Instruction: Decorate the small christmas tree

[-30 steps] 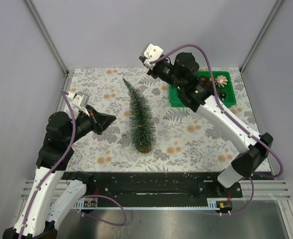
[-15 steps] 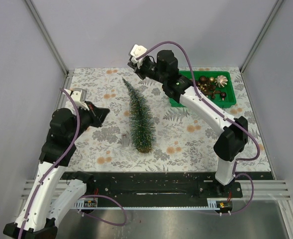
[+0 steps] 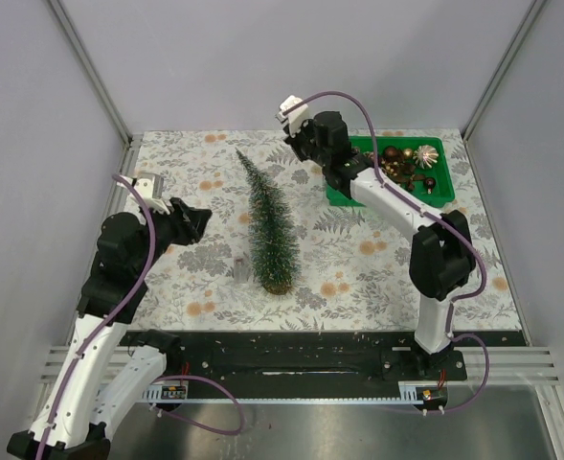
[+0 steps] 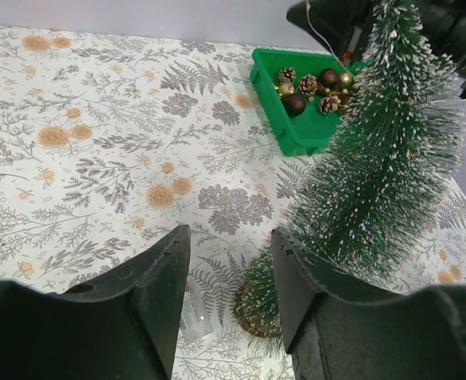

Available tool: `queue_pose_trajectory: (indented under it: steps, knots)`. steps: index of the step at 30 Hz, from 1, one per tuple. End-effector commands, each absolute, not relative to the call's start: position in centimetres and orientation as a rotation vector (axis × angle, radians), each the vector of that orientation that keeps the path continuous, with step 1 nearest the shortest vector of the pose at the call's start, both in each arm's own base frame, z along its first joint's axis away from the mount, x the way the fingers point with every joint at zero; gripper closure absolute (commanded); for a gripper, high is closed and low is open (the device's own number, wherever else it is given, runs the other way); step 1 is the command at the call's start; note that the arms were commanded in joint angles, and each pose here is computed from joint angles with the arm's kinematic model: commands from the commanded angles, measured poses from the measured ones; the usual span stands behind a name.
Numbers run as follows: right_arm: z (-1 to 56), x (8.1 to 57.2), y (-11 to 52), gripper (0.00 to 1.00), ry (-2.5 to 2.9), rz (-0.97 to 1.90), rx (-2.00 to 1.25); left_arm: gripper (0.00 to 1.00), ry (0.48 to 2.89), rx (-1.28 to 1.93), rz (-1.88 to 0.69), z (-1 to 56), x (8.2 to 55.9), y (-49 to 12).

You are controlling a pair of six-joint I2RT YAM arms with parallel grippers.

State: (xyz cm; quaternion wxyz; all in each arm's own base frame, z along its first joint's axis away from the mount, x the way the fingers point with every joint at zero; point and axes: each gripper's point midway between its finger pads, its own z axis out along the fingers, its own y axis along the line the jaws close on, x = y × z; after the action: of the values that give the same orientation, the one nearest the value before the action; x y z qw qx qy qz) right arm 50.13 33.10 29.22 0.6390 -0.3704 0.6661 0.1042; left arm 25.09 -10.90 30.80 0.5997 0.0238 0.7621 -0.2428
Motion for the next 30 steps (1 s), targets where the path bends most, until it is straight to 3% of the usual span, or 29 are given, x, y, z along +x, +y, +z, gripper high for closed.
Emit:
queue_pose_trajectory:
  steps: [1,12,19,26,30]
  knots:
    - [31.3,50.8,27.8,1.00,1.534,0.109,-0.652,0.50,1.699,0.049,-0.555,32.1,25.1,-10.6]
    - [31.0,48.4,24.0,1.00,1.552,0.075,-0.523,0.49,1.607,0.202,-0.750,35.2,22.9,-13.7]
    - [27.5,48.9,17.7,1.00,1.705,-0.278,-0.357,0.49,1.508,0.320,-0.848,38.5,21.2,-15.3]
    - [25.6,41.8,13.6,1.00,1.840,-0.237,-0.159,0.50,1.511,0.332,-0.854,37.8,21.1,-15.5]
    - [24.4,36.1,15.6,1.00,1.919,-0.185,-0.242,0.51,1.507,0.332,-0.866,37.8,21.0,-15.6]
